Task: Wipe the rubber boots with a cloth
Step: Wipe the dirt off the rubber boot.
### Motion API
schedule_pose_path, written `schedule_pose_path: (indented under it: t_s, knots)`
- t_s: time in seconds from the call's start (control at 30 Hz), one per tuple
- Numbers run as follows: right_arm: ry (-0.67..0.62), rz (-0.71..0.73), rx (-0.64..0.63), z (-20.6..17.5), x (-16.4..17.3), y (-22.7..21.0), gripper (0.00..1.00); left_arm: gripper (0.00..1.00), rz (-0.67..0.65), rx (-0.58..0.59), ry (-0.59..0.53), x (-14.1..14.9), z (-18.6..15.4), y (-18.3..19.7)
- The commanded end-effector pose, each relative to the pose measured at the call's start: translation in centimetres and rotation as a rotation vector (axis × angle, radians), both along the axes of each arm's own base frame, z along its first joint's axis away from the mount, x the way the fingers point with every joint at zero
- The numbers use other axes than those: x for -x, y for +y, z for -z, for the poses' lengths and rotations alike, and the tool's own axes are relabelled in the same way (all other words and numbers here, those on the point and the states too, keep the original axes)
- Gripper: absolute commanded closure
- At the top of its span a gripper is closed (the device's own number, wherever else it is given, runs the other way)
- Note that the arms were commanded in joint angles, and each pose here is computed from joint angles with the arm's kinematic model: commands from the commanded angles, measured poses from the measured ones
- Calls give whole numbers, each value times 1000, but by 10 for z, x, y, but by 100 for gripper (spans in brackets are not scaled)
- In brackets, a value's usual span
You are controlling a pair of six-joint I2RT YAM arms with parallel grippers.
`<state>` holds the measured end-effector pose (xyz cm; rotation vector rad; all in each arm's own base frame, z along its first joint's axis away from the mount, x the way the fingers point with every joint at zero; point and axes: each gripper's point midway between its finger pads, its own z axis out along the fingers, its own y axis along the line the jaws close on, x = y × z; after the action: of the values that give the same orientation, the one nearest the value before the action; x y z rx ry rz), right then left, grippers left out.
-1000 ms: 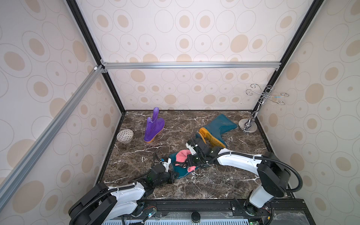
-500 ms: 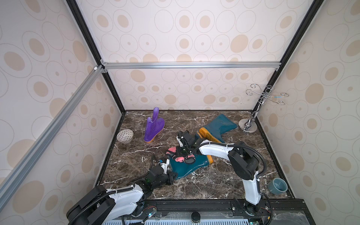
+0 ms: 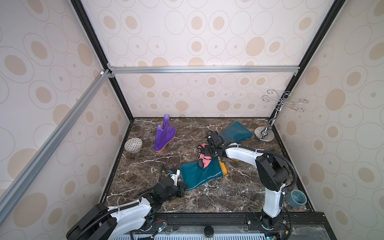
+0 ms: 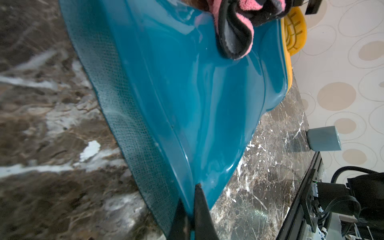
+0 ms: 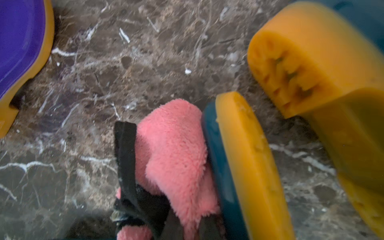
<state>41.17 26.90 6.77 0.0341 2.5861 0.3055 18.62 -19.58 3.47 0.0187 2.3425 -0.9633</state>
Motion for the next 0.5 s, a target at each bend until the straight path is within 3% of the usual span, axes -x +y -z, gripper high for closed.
schedule_pose_path:
  t_s: [0.0,0.13,0.27,0.47]
  knots:
    - [18,150,243,12,-14,-65,100,100,-14,-95,48,8,19,16]
    - [-70,172,258,-12,-38,-66,100,100,-17,-104,53,9,20,18]
    - [-73,165,307,-23,-44,-67,100,100,-21,-104,49,9,19,19]
    - [-55,85,243,-20,0,-50,100,100,-28,-87,40,7,16,17]
